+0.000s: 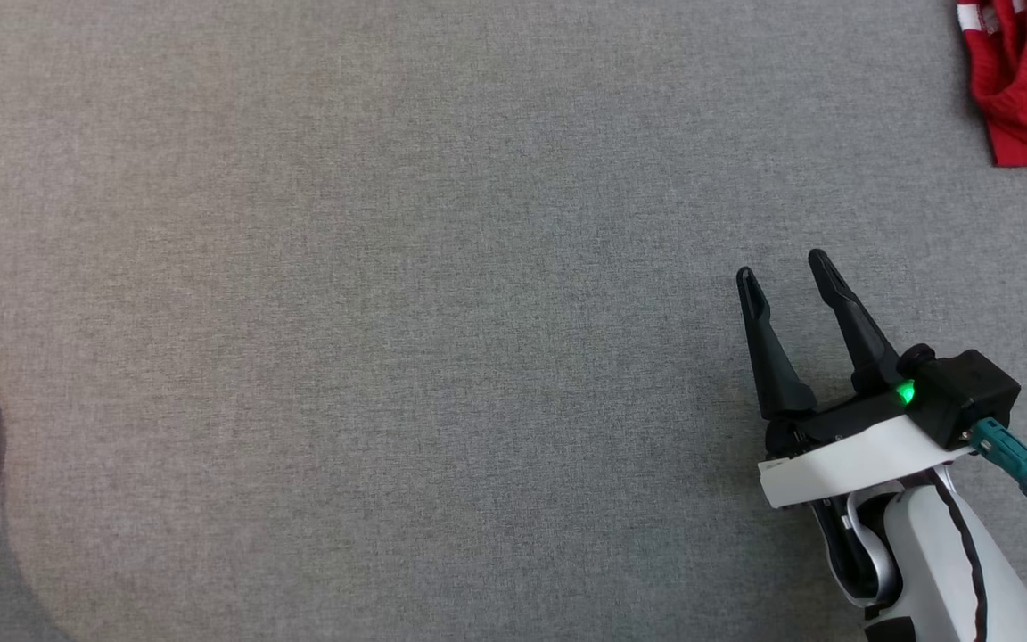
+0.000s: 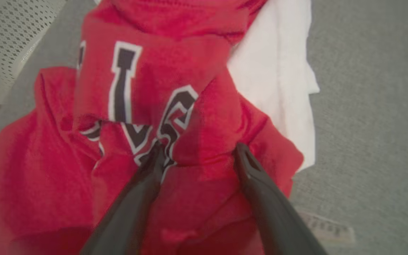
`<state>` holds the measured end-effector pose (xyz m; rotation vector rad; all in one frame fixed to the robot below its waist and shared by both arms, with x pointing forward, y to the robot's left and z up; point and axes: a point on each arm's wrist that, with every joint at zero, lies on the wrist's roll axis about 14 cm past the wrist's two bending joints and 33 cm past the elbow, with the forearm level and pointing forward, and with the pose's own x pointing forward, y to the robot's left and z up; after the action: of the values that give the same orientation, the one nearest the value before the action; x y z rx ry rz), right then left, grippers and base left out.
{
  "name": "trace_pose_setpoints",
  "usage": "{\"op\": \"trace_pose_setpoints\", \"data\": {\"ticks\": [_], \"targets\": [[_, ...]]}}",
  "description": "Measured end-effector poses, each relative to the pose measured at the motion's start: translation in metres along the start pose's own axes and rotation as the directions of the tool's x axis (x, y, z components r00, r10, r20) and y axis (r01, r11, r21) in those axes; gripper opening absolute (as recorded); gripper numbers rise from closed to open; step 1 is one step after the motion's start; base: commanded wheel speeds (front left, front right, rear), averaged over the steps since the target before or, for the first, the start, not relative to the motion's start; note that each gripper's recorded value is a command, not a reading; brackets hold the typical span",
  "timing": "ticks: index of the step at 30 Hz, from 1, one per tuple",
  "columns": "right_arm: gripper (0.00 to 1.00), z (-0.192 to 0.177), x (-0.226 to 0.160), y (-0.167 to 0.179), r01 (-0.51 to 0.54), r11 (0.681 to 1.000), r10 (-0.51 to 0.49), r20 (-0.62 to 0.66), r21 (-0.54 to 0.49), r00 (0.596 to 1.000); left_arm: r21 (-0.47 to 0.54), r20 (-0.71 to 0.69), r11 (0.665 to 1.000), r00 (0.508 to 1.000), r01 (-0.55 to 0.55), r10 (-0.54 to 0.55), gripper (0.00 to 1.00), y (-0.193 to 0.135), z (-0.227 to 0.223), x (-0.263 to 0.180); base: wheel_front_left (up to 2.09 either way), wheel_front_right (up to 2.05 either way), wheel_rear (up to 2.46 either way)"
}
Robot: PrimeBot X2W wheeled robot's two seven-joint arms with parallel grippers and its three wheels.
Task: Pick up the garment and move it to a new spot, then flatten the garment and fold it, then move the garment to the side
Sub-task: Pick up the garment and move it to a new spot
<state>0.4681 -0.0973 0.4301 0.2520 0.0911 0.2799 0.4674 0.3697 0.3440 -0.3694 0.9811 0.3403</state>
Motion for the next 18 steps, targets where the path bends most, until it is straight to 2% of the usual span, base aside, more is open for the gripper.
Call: {"op": "trace_pose_setpoints", "data": {"ticks": [3,4,5,6,7,8,18], "targets": [[1.00,-0.002,0.000,-0.003,0.009,1.000,-0.009,-0.004,-0.002,1.000,-0.007,-0.056,1.000,0.998,-0.005,0.005,1.00,0.003,-0.008,0.002,0.00,0.00,0.00],[1.00,-0.001,0.000,-0.003,0.009,1.000,-0.009,-0.003,-0.002,1.000,-0.008,-0.065,1.000,0.998,-0.005,0.004,0.87,0.004,-0.010,0.002,0.00,0.00,0.00],[1.00,-0.001,0.000,-0.003,0.008,1.000,-0.008,-0.003,-0.004,1.000,-0.006,-0.074,1.000,0.997,-0.005,0.004,0.81,0.003,-0.011,0.002,0.00,0.00,0.00],[1.00,-0.001,0.001,-0.002,0.007,1.000,-0.007,-0.002,-0.004,1.000,-0.006,-0.076,1.000,0.997,0.000,0.000,0.47,0.002,-0.012,0.002,0.00,0.00,0.00],[1.00,-0.001,0.001,-0.002,0.005,1.000,-0.005,-0.002,-0.003,1.000,-0.008,-0.071,1.000,0.997,0.006,-0.007,0.27,0.001,-0.010,0.002,0.00,0.00,0.00],[1.00,-0.002,0.002,-0.001,0.003,1.000,-0.003,-0.001,-0.002,1.000,-0.008,-0.062,1.000,0.998,0.009,-0.010,0.00,0.000,-0.009,0.001,0.00,0.00,0.00],[1.00,0.005,0.002,0.005,-0.012,1.000,0.012,0.013,-0.007,1.000,0.024,0.037,0.999,0.998,0.041,-0.042,0.00,-0.006,0.012,-0.012,0.00,0.00,0.00]]}}
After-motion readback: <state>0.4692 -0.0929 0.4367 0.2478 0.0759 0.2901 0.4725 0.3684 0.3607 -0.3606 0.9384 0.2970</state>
